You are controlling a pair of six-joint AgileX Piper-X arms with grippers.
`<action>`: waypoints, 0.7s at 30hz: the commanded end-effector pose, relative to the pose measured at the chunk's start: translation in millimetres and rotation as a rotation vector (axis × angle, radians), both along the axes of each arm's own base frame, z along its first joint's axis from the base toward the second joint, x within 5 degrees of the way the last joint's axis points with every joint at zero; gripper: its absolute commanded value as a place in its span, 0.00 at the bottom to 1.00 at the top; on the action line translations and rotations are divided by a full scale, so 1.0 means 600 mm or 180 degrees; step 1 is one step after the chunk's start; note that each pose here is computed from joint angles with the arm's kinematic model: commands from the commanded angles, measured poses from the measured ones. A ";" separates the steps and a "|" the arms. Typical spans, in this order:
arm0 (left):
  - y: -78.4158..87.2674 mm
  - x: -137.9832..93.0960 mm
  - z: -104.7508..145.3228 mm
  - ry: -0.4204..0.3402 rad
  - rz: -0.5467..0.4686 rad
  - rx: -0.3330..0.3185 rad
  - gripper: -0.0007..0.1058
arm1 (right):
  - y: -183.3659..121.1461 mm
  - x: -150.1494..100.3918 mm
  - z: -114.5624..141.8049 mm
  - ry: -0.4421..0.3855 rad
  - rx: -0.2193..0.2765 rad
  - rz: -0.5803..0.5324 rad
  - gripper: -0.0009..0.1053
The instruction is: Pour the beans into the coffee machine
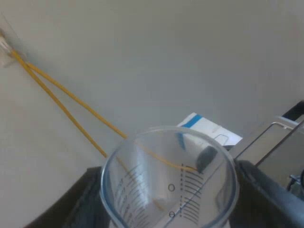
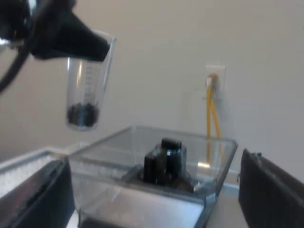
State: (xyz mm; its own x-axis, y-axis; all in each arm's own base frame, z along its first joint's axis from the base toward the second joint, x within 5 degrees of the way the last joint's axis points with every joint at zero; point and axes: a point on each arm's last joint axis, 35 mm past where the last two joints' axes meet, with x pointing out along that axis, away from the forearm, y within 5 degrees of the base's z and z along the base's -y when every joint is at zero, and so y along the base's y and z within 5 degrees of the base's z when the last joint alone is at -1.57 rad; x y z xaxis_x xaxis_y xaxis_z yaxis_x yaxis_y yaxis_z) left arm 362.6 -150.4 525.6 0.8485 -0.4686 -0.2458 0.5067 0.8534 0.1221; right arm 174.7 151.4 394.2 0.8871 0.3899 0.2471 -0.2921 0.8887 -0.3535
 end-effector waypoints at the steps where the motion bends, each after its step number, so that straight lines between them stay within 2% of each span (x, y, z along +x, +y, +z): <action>1: -0.002 -0.010 0.016 -0.0282 -0.0013 0.0283 0.13 | -0.005 -0.003 0.021 -0.0204 0.0175 0.0006 0.71; 2: -0.007 -0.012 0.016 -0.0358 -0.0030 0.0431 0.13 | -0.005 -0.003 0.021 -0.0213 0.0184 0.0006 0.71; 5: -0.018 -0.017 0.016 -0.0489 -0.0065 0.0673 0.13 | -0.005 -0.003 0.021 -0.0208 0.0178 0.0006 0.71; 8: -0.039 -0.027 0.018 -0.0715 -0.0162 0.1043 0.13 | -0.005 -0.003 0.020 -0.0194 0.0166 0.0006 0.71; 10: -0.054 -0.032 0.019 -0.0913 -0.0092 0.1418 0.13 | -0.005 -0.003 0.020 -0.0194 0.0166 0.0006 0.71; 14: -0.073 -0.034 0.020 -0.1212 -0.0198 0.1810 0.13 | -0.005 -0.003 0.020 -0.0198 0.0169 0.0006 0.71; 17: -0.083 -0.033 0.014 -0.1333 -0.0316 0.2105 0.13 | -0.005 -0.003 0.020 -0.0198 0.0169 0.0006 0.71; 19: -0.089 -0.028 0.007 -0.1441 -0.0409 0.2383 0.13 | -0.005 -0.003 0.020 -0.0192 0.0183 0.0010 0.71; 21: -0.091 -0.028 0.005 -0.1473 -0.0440 0.2458 0.13 | -0.005 -0.003 0.020 -0.0176 0.0219 0.0022 0.71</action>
